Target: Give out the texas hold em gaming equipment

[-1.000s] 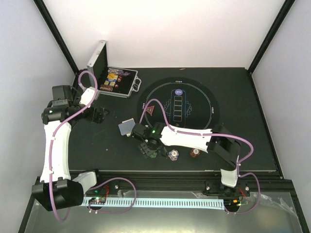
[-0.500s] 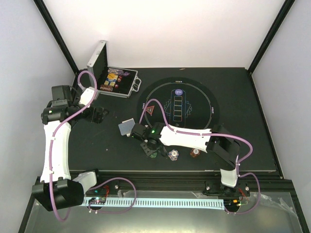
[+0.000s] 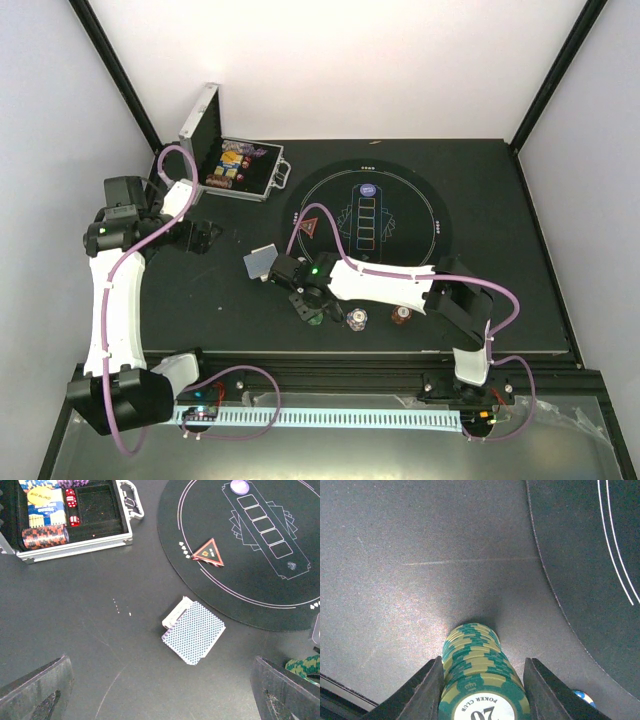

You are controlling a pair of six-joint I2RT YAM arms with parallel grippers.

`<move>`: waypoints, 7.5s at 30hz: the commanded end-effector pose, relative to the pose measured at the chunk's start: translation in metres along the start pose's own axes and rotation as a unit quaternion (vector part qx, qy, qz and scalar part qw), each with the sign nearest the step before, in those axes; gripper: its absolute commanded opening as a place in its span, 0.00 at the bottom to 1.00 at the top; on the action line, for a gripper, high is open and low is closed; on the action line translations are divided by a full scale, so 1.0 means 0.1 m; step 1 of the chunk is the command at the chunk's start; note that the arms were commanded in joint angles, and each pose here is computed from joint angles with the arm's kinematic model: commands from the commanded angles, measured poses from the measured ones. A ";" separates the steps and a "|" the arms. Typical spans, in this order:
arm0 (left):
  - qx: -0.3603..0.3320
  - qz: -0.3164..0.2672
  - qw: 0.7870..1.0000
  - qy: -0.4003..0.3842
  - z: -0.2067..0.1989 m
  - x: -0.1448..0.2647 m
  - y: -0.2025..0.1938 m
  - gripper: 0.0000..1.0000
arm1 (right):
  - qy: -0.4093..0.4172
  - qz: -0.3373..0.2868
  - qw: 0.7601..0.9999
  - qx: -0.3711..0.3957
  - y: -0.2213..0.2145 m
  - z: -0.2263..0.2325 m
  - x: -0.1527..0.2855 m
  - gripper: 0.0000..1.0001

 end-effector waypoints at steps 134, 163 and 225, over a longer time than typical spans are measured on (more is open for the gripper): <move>-0.014 -0.034 0.999 -0.002 0.04 0.31 0.17 0.99 | -0.017 -0.059 0.997 -0.047 0.47 -0.66 0.50 0.16; -0.004 -0.022 0.999 -0.024 0.18 0.13 0.20 0.99 | -0.098 -0.026 0.961 -0.256 1.41 -3.47 -0.83 0.14; 0.008 -0.053 0.998 -0.027 -0.01 0.29 0.11 0.99 | 0.023 -0.010 1.000 -0.015 0.01 0.04 -0.25 0.76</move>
Point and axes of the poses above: each gripper's point midway between its finger pads, its own x axis back along the fingers, its own z axis along the line the jaws close on, y = z × x, the point moved 9 cm from there along x, back along the fingers, and after that the axes turned 5 degrees about x, right-handed, at the moved point
